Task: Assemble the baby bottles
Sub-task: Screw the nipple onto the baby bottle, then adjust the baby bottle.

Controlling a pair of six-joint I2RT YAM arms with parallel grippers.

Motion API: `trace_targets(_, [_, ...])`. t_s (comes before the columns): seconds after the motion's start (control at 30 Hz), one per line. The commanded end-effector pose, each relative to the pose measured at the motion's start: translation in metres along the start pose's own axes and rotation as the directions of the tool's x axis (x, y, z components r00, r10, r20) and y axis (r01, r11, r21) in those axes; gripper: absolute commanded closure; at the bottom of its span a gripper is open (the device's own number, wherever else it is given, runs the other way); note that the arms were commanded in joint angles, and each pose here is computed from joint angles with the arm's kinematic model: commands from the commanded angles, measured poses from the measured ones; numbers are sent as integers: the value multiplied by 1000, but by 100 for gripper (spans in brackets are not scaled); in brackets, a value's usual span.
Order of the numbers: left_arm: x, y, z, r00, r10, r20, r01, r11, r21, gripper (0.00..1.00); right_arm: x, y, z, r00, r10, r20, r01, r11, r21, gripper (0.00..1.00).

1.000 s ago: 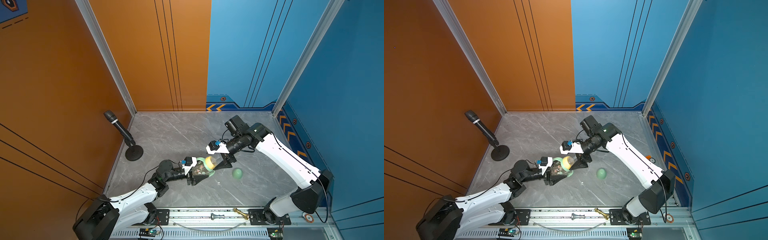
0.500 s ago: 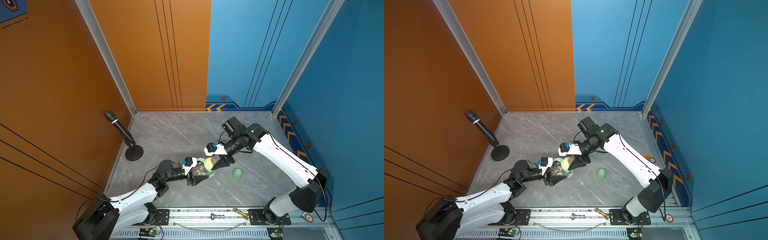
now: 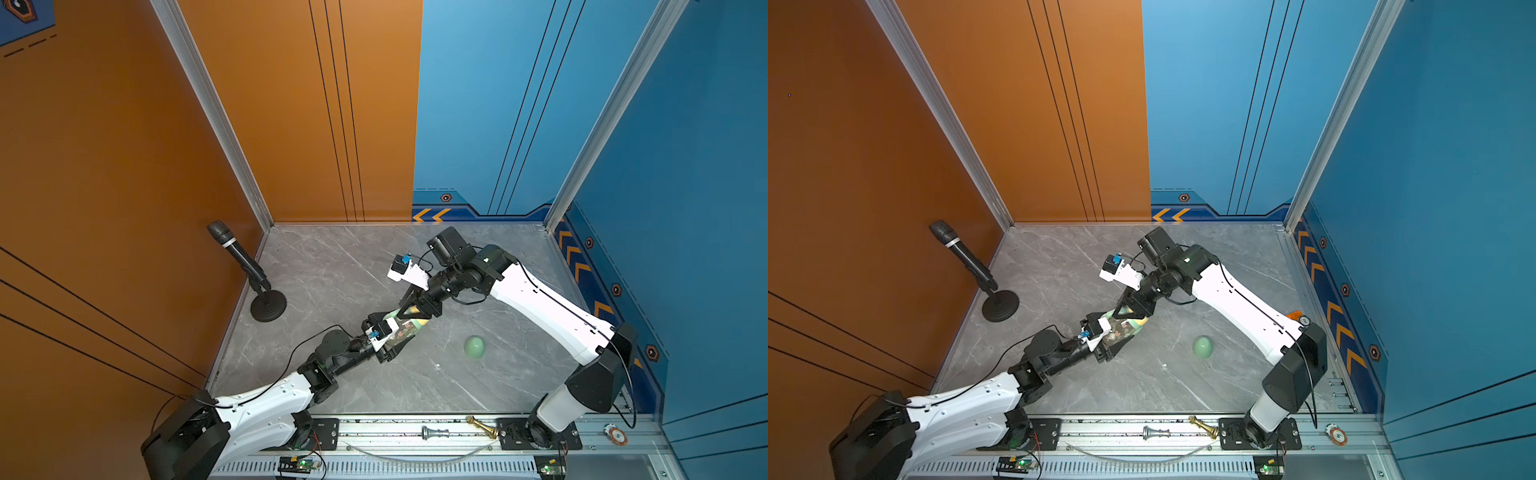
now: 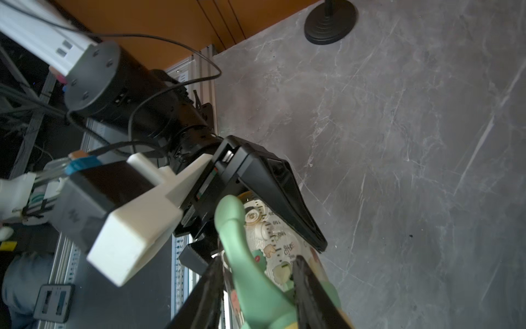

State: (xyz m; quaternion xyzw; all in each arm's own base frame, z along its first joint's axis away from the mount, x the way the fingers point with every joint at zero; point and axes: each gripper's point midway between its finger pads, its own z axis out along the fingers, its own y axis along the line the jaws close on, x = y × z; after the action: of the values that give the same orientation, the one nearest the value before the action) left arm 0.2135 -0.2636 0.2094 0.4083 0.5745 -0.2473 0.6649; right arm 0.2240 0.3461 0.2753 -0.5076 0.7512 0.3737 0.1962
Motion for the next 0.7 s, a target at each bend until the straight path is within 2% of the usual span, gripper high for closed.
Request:
trace_targets(0.0, [-21,17,-3,995,67,70,-60,994,-95,100,-37,-34,-35,955,248,162,-272,951,146,44])
trace_targets(0.07, [-16,14,-4,997,58,58,-53,995,-89,100,-54,-49,-64,904,336,263,-389,903,184,37])
trace_targets(0.13, [-11,15,-6,998,42,55,-37,995,-98,100,-64,-61,-96,837,412,361,-496,850,180,35])
trace_targets(0.23, [-9,16,-11,998,12,64,-5,995,-102,100,-45,-90,-158,639,573,514,-728,666,162,32])
trace_targets(0.3, [-12,21,-16,994,-31,108,43,993,-108,100,3,-101,-190,538,658,527,-831,518,202,31])
trace_targets(0.37, [-22,26,-22,981,-84,177,102,990,-95,100,62,-107,-194,525,709,471,-850,411,330,30])
trace_targets(0.43, [-38,29,-28,956,-126,263,149,987,-67,100,130,-112,-177,530,766,364,-795,301,526,30])
trace_targets(0.47, [-49,30,-30,940,-148,308,169,985,-41,100,159,-111,-157,521,804,286,-763,288,579,30])
trace_targets(0.53, [-65,29,-32,910,-182,373,192,981,11,100,197,-106,-119,510,845,159,-703,304,643,30])
trace_targets(0.6, [-76,26,-27,902,-195,386,191,980,47,100,218,-107,-90,536,836,119,-648,317,692,29])
trace_targets(0.67, [-82,22,-24,898,-185,398,178,982,55,100,221,-106,-74,562,819,115,-630,334,701,26])
